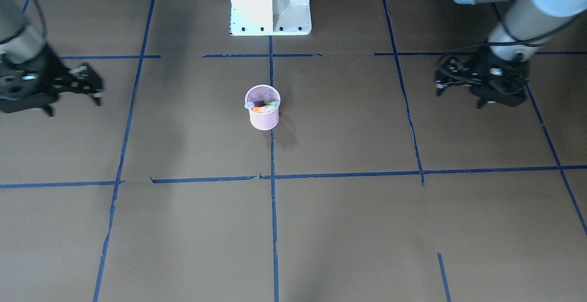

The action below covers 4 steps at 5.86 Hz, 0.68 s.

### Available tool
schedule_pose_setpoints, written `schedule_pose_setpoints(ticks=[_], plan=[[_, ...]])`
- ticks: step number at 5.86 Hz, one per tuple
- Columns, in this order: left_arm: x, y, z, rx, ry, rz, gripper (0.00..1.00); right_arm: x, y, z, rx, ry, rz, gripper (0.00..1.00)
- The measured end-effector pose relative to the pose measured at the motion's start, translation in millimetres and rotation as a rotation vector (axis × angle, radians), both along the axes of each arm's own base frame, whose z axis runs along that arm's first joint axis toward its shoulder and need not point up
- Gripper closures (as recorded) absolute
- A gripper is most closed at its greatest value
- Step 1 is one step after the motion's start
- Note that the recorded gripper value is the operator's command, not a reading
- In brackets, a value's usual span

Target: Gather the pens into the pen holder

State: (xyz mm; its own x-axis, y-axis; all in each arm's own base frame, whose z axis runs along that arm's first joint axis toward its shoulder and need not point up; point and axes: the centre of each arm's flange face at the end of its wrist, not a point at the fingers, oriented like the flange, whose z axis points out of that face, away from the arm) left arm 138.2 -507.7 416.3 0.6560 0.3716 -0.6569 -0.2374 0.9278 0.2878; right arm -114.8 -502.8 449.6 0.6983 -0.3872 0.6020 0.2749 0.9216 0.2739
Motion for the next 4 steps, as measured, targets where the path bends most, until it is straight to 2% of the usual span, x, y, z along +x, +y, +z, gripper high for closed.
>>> schedule_pose_setpoints(ticks=[1, 2, 3, 4], plan=[[-47, 4, 37, -0.004, -0.024, -0.016, 0.00, 50, 3, 51, 0.015, 0.018, -0.051, 0.00], [-89, 6, 78, -0.028, -0.048, -0.036, 0.00, 99, 20, 97, 0.000, 0.013, -0.060, 0.00], [-130, 9, 123, -0.078, -0.066, -0.073, 0.00, 141, 51, 135, -0.056, -0.006, -0.013, 0.00], [-168, 16, 162, -0.135, -0.075, -0.124, 0.00, 172, 84, 168, -0.138, -0.022, 0.063, 0.00]])
